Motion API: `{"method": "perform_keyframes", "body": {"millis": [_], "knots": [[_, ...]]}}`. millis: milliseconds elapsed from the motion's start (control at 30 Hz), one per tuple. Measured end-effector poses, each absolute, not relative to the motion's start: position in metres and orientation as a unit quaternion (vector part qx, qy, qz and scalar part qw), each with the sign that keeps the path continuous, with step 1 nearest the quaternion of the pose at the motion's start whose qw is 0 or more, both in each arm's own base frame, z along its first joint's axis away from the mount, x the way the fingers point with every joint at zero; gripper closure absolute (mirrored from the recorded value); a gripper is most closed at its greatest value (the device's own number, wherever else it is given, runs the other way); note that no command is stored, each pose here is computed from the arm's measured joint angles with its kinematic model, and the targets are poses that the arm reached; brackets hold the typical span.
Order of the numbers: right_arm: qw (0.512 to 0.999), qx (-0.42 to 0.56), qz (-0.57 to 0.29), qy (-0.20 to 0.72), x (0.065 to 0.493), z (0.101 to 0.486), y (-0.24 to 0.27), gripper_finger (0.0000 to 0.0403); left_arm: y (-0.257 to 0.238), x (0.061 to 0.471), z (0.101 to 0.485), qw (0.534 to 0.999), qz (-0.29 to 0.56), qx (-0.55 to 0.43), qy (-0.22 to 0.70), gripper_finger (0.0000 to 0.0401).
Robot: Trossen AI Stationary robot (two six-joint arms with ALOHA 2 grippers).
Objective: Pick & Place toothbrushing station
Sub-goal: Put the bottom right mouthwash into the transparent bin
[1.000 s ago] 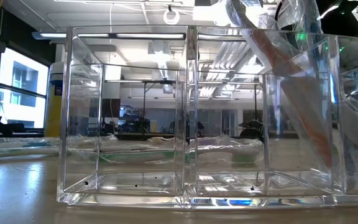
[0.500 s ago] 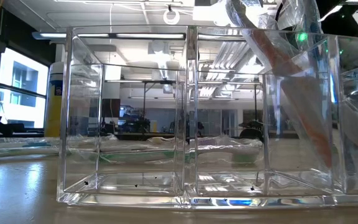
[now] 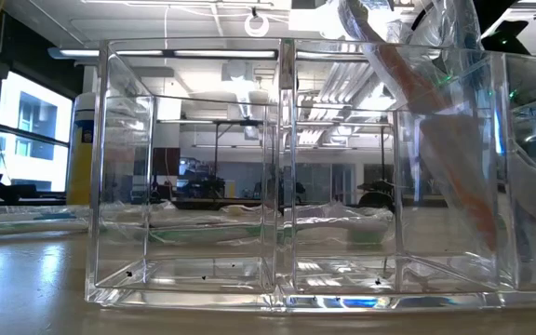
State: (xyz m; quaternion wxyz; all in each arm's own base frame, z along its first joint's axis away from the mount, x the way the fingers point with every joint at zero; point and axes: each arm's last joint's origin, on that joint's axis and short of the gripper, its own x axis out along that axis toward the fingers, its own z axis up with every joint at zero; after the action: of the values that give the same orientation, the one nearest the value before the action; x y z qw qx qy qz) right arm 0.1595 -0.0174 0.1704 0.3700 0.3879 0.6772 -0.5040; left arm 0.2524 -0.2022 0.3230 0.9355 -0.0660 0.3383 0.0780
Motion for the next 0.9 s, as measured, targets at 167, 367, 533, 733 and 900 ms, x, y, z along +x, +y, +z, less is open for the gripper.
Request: {"method": "perform_keyframes", "body": {"millis": [167, 367, 533, 733, 900], "knots": [[0.377, 0.377, -0.505, 0.679, 0.159, 0.170, -0.018, 0.0318, -0.202, 0.252, 0.323, 0.935, 0.078, -0.066, 0.338, 0.0140], [0.382, 0.371, -0.497, 0.685, 0.159, 0.170, -0.018, 0.0318, -0.202, 0.252, 0.323, 0.935, 0.078, -0.066, 0.338, 0.0140], [0.383, 0.367, -0.485, 0.695, 0.158, 0.172, -0.016, 0.0318, -0.202, 0.252, 0.323, 0.935, 0.078, -0.066, 0.338, 0.0140], [0.389, 0.325, -0.479, 0.717, 0.159, 0.187, -0.006, 0.0318, -0.202, 0.252, 0.323, 0.936, 0.077, -0.064, 0.338, 0.0140], [0.388, 0.300, -0.478, 0.729, 0.161, 0.205, 0.005, 0.0318, -0.202, 0.252, 0.323, 0.936, 0.077, -0.064, 0.338, 0.0140]]}}
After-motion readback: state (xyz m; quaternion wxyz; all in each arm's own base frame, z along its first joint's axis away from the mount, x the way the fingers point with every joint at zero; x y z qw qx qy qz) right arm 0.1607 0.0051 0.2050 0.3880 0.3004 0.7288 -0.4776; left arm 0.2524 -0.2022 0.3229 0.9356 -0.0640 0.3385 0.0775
